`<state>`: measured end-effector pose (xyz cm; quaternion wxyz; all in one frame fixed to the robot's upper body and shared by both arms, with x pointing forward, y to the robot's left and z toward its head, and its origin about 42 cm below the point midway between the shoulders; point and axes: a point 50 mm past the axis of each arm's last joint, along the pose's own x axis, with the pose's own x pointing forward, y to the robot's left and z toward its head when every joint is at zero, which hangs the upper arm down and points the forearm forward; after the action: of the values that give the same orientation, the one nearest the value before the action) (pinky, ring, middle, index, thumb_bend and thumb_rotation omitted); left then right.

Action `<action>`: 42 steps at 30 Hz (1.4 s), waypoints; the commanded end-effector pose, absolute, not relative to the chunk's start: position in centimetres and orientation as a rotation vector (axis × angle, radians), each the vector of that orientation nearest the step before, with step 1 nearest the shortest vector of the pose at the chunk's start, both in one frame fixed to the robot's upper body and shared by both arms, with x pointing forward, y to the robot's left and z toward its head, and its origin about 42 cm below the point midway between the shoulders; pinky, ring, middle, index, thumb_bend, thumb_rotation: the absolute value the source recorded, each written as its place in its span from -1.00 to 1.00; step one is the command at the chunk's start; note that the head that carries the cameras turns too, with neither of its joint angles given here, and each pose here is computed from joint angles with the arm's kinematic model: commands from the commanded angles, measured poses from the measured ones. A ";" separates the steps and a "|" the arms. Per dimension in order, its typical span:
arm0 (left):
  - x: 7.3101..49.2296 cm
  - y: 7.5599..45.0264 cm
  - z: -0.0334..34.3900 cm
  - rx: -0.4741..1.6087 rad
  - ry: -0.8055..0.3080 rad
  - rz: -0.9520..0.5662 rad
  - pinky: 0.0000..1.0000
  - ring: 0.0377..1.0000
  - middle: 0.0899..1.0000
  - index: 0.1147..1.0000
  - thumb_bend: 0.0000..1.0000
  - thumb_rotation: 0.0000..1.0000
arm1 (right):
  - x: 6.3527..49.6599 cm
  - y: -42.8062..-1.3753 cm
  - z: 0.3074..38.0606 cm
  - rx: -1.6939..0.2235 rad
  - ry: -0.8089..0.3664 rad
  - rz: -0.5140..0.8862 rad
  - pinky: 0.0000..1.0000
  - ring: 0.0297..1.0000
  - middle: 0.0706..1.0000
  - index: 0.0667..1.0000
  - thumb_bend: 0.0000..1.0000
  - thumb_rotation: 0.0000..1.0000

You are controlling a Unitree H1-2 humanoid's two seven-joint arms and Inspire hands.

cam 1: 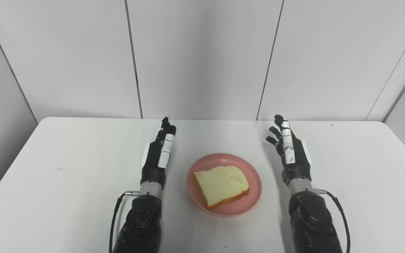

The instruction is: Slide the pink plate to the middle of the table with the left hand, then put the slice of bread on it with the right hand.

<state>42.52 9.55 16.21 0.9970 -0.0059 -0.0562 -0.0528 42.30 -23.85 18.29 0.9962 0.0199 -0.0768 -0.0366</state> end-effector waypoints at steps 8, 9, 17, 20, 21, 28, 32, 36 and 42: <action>43.4 9.0 18.4 -0.023 -0.188 -0.119 1.00 1.00 1.00 0.94 0.79 0.98 | 42.8 -23.8 19.4 0.041 -0.170 -0.052 0.70 0.78 0.83 0.78 0.78 1.00; 43.3 9.0 18.4 -0.025 -0.188 -0.116 1.00 1.00 1.00 0.94 0.77 0.98 | 42.8 -23.8 19.4 0.041 -0.170 -0.050 0.69 0.77 0.82 0.76 0.79 1.00; 43.2 9.0 18.1 -0.038 -0.190 -0.104 1.00 1.00 1.00 0.96 0.76 0.98 | 42.5 -23.9 19.4 0.013 -0.157 -0.032 0.69 0.74 0.79 0.70 0.75 1.00; 43.1 9.0 17.8 -0.040 -0.188 -0.104 1.00 1.00 1.00 0.95 0.76 0.98 | 42.4 -23.9 19.3 0.006 -0.148 -0.024 0.71 0.74 0.80 0.70 0.75 1.00; 43.0 9.0 17.7 -0.040 -0.186 -0.104 1.00 1.00 1.00 0.96 0.76 0.98 | 42.4 -23.9 19.2 0.009 -0.145 -0.022 0.72 0.74 0.80 0.70 0.76 1.00; 42.1 8.9 16.8 -0.050 -0.174 -0.103 1.00 1.00 1.00 0.97 0.70 0.98 | 41.9 -23.8 18.8 0.033 -0.157 -0.009 0.75 0.76 0.81 0.70 0.77 0.99; 41.7 8.9 16.7 -0.073 -0.167 -0.103 1.00 1.00 1.00 0.98 0.65 0.97 | 41.6 -23.8 18.5 0.039 -0.156 -0.016 0.72 0.75 0.80 0.68 0.75 0.96; 41.3 9.0 16.6 -0.083 -0.163 -0.108 1.00 1.00 1.00 1.00 0.64 0.98 | 41.4 -24.0 18.1 0.048 -0.156 -0.022 0.72 0.74 0.79 0.68 0.78 0.94; 40.7 8.9 16.9 -0.104 -0.171 -0.107 1.00 1.00 1.00 0.98 0.64 0.96 | 41.0 -24.0 17.9 0.072 -0.177 -0.024 0.74 0.76 0.80 0.70 0.79 0.89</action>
<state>40.45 9.82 14.85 0.9969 -0.0420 -0.0505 -0.0432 40.73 -24.28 15.79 0.9989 0.0319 -0.0272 -0.0206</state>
